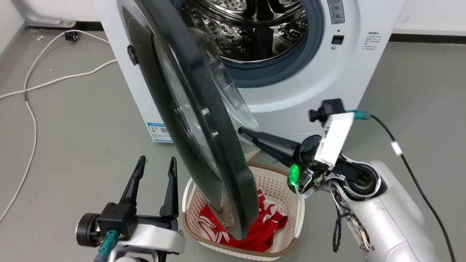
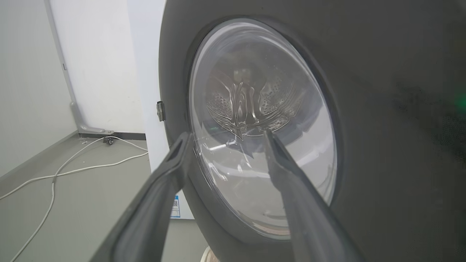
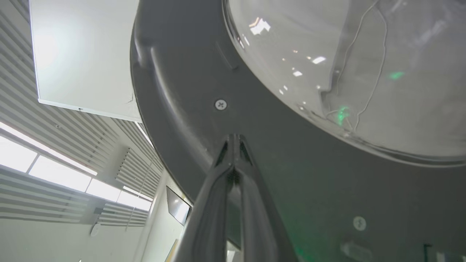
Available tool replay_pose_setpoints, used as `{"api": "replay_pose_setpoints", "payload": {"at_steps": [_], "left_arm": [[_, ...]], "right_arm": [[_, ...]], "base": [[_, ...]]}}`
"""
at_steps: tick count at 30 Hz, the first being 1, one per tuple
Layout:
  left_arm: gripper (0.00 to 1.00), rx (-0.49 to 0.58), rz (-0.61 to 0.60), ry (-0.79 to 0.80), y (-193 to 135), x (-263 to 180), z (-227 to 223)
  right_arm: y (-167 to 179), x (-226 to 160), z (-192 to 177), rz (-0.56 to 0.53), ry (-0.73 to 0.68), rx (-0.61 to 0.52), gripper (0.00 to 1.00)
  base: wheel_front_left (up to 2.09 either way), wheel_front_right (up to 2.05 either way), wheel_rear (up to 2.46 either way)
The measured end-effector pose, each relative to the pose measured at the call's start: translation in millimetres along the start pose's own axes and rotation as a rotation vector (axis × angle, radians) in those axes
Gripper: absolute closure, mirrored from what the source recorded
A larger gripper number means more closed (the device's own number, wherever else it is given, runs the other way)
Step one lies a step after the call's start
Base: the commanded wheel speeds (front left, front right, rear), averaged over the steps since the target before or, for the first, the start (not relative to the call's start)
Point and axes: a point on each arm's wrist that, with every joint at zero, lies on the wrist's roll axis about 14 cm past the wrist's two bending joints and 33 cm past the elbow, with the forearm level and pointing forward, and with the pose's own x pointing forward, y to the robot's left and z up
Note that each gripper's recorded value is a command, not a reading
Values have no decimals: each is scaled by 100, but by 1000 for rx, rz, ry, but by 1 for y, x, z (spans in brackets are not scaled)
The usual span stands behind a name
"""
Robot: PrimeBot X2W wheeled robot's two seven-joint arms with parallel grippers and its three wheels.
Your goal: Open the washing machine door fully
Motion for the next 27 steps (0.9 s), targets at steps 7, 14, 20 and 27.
{"api": "replay_pose_setpoints", "payload": {"at_steps": [7,14,20,27], "left_arm": [[0,-3,-3,3,-1,-3,-1],[0,-2,-8,5,-2,-7,-1],[0,2,-17,7,-4,-7,-2],[0,6,-13,11,-1,-2,-4]], "right_arm": [[-3,-45,56,-5,-465,-22,100],[-26,-121,75,-79,-825,-31,0],[-50,-186,76,-250,-1050,-177,0],[-50,-229,79,-483,-1139,-584,0]], "base": [[0,0,0],[0,0,0],[0,0,0],[0,0,0]]}}
